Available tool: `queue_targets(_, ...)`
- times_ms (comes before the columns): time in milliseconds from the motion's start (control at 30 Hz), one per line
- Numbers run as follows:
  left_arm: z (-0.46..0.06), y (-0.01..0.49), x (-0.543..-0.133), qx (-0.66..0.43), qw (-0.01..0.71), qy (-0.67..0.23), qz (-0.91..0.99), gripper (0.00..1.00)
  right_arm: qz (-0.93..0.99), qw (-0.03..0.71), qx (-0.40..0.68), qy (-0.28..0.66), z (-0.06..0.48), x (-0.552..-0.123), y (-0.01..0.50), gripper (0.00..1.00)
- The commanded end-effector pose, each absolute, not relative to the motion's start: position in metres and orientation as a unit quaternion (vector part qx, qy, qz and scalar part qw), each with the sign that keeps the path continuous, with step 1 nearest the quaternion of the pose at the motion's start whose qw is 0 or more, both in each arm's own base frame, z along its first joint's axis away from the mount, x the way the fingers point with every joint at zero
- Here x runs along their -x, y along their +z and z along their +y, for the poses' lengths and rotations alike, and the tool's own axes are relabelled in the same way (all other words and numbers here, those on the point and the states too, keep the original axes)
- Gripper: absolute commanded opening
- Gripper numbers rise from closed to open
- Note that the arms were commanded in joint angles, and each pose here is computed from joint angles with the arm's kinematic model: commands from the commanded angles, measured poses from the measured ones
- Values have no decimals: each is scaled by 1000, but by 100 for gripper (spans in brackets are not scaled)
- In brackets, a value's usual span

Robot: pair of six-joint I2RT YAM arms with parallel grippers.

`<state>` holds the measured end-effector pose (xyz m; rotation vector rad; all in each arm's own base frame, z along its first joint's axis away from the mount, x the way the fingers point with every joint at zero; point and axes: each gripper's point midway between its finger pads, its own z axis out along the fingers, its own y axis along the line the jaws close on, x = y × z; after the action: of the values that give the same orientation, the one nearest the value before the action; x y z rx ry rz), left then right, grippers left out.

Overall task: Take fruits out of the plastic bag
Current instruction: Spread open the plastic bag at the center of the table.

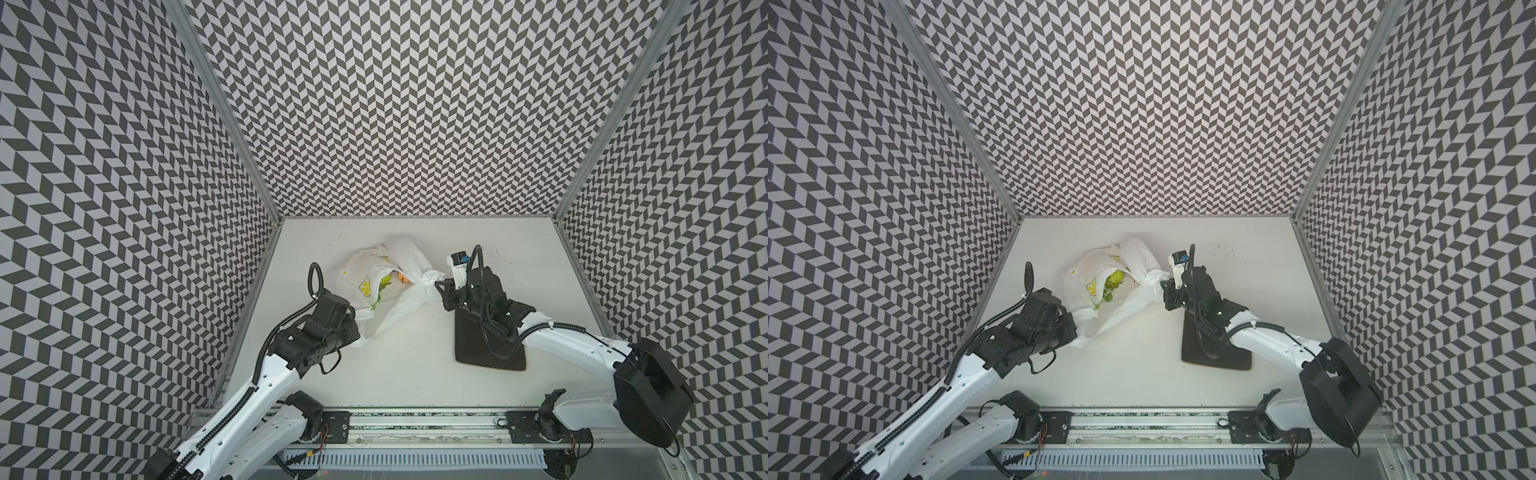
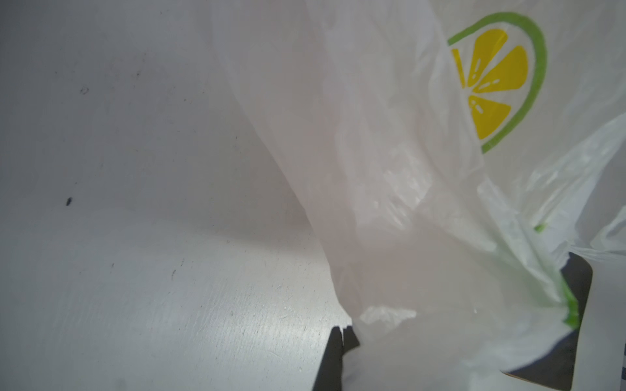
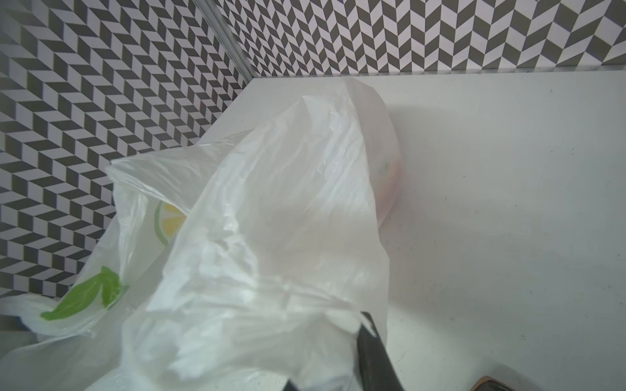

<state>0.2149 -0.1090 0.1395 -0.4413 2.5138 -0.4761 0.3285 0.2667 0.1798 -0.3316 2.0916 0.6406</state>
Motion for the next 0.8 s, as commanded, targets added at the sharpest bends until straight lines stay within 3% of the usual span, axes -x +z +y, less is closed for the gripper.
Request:
queue_targets(0, -135, 162, -233, 128, 299, -233, 917, 0, 826, 468, 136, 283, 275, -333, 227, 45)
queue_targets(133, -143, 170, -242, 123, 310, -249, 909, 0, 798, 490, 166, 309, 273, -315, 280, 63)
queue_targets(233, -144, 176, -247, 130, 323, -259, 901, 0, 765, 511, 194, 341, 267, -287, 316, 67)
queue_targets(400, -145, 185, -251, 147, 334, -272, 890, 0, 713, 521, 249, 397, 274, -232, 350, 60)
queue_targets(567, -141, 186, -253, 153, 341, -265, 889, 0, 679, 519, 325, 405, 323, -198, 350, 48)
queue_targets(767, -138, 189, -252, 166, 343, -267, 885, 0, 682, 549, 287, 388, 376, -224, 334, 38)
